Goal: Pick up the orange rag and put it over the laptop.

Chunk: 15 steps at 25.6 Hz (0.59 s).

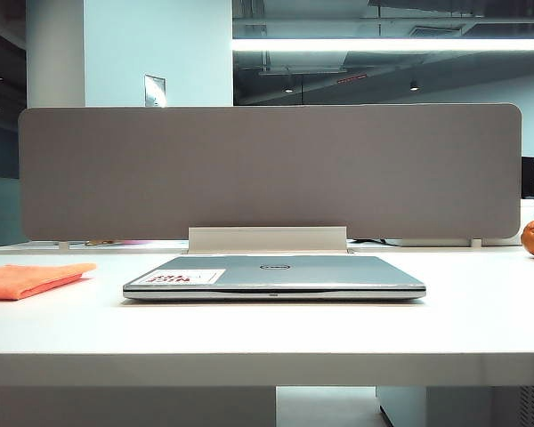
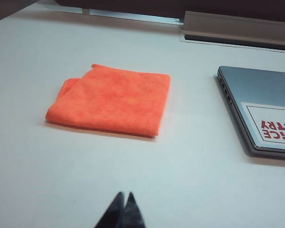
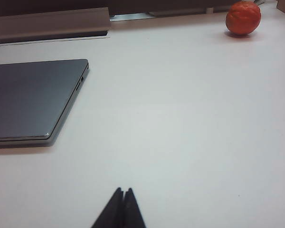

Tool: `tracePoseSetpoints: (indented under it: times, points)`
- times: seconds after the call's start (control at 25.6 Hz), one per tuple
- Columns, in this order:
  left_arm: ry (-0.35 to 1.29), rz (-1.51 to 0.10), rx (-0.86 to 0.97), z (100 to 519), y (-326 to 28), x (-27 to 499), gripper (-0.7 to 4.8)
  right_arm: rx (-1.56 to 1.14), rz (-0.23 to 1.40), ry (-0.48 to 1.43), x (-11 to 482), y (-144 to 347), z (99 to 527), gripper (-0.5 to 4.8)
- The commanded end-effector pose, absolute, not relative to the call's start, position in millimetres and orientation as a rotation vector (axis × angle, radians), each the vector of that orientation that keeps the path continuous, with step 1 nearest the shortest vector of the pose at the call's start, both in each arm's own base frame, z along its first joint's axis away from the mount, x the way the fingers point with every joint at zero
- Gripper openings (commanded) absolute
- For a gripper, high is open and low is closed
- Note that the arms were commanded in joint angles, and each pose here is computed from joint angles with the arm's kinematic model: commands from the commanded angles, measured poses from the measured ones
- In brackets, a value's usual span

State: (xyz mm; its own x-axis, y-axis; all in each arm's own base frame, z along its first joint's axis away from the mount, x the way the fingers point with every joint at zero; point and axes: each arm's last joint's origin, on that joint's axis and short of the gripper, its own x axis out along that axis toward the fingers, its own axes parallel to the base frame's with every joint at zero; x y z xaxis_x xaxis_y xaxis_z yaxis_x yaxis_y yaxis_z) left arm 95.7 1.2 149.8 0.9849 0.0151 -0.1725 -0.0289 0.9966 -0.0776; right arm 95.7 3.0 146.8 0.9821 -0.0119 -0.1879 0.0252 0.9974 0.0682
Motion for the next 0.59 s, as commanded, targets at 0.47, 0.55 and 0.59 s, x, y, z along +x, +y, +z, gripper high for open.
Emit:
tracePoseSetpoints:
  times: [0.47, 0.55, 0.59]
  points:
    - [0.172, 0.026, -0.083, 149.1, 1.6, 95.9, -0.06, 0.068, -0.019, 0.177, 96.0, 2.9, 146.5, -0.05]
    - [0.172, 0.022, -0.084, 149.2, 1.5, 96.0, -0.06, 0.068, -0.019, 0.178, 96.0, 2.9, 146.5, -0.05]
    - [0.172, 0.022, -0.084, 149.2, 1.5, 96.0, -0.06, 0.068, -0.019, 0.178, 96.0, 2.9, 146.5, -0.05]
